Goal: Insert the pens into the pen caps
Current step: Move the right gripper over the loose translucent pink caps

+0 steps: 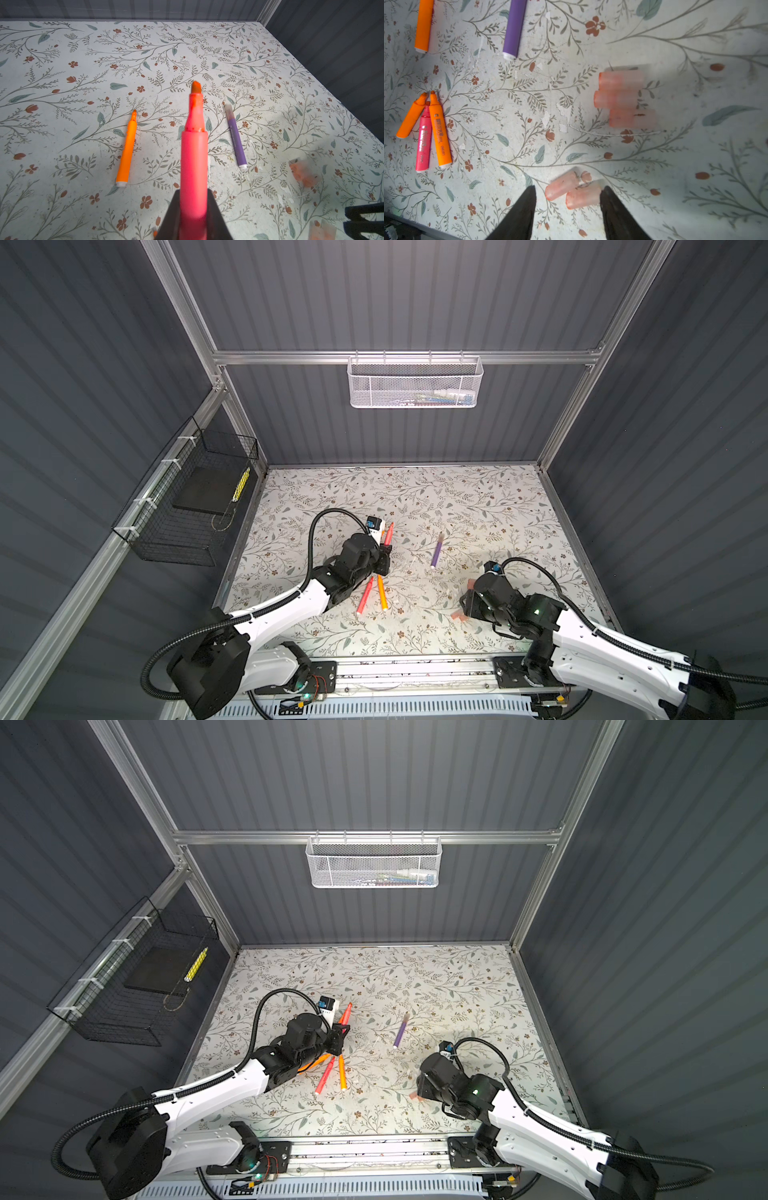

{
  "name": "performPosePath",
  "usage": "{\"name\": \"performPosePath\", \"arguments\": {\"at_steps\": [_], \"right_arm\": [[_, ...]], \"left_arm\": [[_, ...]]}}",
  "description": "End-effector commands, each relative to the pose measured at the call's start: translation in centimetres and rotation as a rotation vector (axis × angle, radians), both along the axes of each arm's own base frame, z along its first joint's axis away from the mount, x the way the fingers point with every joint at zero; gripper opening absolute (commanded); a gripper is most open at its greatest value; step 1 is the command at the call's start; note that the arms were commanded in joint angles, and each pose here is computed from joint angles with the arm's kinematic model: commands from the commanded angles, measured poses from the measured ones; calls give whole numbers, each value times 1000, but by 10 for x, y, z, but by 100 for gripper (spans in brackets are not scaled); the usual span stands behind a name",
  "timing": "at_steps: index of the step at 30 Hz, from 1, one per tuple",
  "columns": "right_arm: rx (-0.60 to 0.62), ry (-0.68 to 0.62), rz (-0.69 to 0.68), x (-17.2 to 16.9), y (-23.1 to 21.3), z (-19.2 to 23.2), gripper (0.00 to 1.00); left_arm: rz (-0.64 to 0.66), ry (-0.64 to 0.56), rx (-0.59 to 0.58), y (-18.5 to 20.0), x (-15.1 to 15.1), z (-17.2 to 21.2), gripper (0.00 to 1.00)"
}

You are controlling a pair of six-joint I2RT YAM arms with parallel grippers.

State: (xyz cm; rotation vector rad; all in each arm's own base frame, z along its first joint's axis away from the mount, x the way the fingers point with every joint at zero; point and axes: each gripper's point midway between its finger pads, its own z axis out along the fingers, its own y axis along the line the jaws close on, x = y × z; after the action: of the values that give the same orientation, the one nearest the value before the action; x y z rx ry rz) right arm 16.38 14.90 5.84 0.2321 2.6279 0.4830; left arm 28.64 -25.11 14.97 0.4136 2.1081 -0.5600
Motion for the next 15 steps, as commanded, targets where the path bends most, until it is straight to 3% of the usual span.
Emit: {"name": "performPosePath", "arguments": {"at_steps": [1, 8, 15], "right_arm": [[2, 20, -5, -2, 2, -10, 51], [-5, 52, 8, -5, 8, -22, 47], [-96, 59, -38, -17, -10, -25, 45]], "left_arm": [[-12, -8, 13, 0, -1, -2, 0], [-17, -7, 16, -1, -1, -3, 0], [-26, -9, 11, -2, -2, -3, 0]]}}
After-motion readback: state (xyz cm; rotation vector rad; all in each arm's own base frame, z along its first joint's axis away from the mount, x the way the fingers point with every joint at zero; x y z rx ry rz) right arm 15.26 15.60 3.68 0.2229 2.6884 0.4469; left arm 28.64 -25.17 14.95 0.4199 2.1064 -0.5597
